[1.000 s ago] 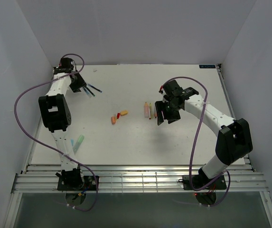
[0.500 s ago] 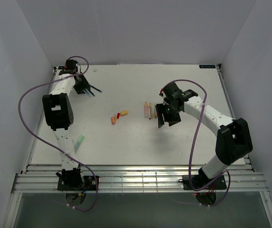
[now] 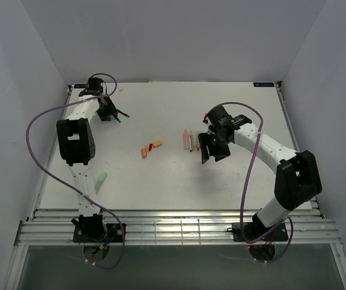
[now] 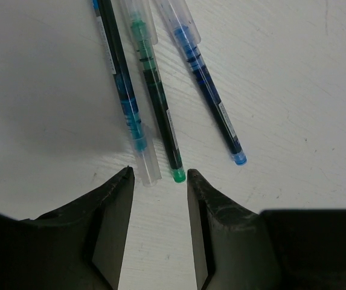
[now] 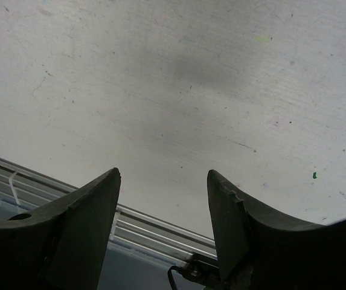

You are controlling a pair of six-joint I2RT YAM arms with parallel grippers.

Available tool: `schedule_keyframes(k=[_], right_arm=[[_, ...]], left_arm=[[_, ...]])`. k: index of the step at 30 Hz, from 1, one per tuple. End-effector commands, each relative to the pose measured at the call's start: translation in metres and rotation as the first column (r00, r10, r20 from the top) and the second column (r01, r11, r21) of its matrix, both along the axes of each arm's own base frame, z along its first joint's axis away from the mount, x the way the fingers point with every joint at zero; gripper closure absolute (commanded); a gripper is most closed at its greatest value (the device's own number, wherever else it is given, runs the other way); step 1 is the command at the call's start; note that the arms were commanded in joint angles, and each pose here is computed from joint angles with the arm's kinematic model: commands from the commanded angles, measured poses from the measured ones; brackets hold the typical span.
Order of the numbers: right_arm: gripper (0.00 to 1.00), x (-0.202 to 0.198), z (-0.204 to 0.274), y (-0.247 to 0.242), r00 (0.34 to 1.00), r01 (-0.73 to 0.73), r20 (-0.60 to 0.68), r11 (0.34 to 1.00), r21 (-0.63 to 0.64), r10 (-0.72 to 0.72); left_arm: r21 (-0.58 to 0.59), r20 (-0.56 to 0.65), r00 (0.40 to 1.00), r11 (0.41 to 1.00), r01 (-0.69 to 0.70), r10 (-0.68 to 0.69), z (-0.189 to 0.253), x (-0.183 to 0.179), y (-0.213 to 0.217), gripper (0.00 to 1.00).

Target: Open the pen caps

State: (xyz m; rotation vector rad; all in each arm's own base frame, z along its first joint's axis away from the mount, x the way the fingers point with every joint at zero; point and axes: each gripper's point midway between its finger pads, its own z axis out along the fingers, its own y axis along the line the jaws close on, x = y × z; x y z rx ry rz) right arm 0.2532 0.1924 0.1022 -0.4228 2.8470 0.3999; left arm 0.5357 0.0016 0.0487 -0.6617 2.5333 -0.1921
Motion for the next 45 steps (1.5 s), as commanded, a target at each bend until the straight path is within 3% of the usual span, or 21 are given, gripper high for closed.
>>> schedule_keyframes(k=[1,32,45], right_arm=[[0.35,0.003,0.007,0.000,0.999,-0.002,0.041,1.000,0.013,0.002],[0.35,0.003,0.002,-0.005,0.999,0.004,0.038,1.000,0.005,-0.004],[0.36,0.002,0.000,-0.006,0.999,0.006,0.043,1.000,0.002,-0.006]], left_arm=[[0.049,0.016,1.000,0.999,-0.014,0.013,0.003,-0.001,0.008,0.50],[0.106,-0.069,0.997,0.994,0.028,-0.021,-0.026,-0.007,0.016,0.53],[0.144,-0.161,0.987,0.989,0.034,-0.011,-0.045,-0.037,0.024,0.66]])
